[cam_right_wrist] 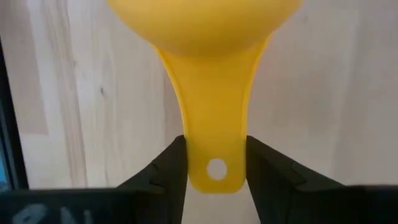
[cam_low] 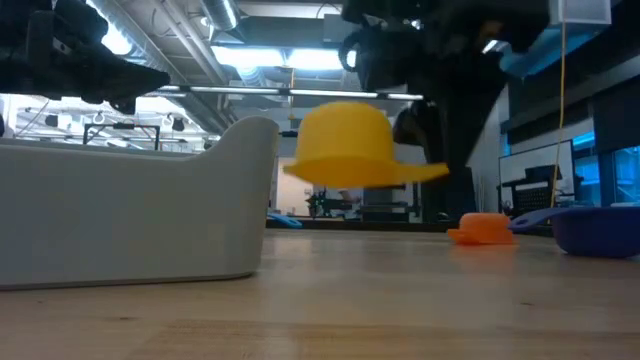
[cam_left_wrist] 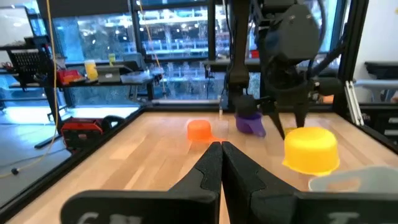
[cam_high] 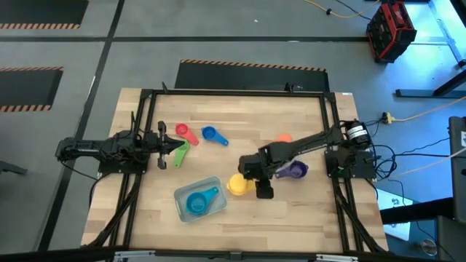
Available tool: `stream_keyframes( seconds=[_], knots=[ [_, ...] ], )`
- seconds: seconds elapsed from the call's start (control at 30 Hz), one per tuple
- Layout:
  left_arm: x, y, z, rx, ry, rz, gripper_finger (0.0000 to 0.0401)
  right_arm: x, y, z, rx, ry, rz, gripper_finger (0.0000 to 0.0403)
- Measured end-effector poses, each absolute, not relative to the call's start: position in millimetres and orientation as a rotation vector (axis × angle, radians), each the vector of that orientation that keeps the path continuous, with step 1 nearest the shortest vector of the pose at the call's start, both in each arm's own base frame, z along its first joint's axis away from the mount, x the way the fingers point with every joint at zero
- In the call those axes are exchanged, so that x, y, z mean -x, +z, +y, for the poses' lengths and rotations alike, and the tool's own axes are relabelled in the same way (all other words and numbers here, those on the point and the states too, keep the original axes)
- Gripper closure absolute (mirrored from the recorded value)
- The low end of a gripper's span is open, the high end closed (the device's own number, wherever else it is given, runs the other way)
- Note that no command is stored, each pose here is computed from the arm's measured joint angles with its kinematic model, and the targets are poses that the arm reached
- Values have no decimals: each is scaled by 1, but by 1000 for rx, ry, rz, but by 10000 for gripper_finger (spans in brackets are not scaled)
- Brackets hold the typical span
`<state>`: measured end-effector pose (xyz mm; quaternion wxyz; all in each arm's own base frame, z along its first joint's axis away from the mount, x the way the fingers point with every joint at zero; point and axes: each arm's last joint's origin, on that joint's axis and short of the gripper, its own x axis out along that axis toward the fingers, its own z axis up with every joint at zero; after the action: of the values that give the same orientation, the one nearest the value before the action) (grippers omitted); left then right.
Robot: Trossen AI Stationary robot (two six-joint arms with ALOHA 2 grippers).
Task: Nest measuring cups in basket
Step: Stack the yellow measuring cup into the light blue measuring cup in the grey bin
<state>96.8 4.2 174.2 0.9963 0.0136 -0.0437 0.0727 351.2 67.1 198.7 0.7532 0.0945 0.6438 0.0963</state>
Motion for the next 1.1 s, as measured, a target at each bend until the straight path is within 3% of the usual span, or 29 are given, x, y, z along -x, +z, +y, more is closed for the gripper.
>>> stream_keyframes(
  seconds=[0.17, 0.33, 0.7, 1.1],
  knots=[
    [-96, 180, 3, -25, 118, -146, 398, -356, 226, 41, -188, 201, 1435, 261],
    [-95, 189, 2, -18, 83, -242, 370, -365, 256, 12, -232, 224, 1364, 261],
    [-90, 202, 2, -50, 96, -387, 292, -379, 287, -49, -743, 403, 1106, 261],
    [-89, 205, 6, -229, 252, -393, 287, -389, 300, -89, -1084, 379, 947, 260]
  ],
)
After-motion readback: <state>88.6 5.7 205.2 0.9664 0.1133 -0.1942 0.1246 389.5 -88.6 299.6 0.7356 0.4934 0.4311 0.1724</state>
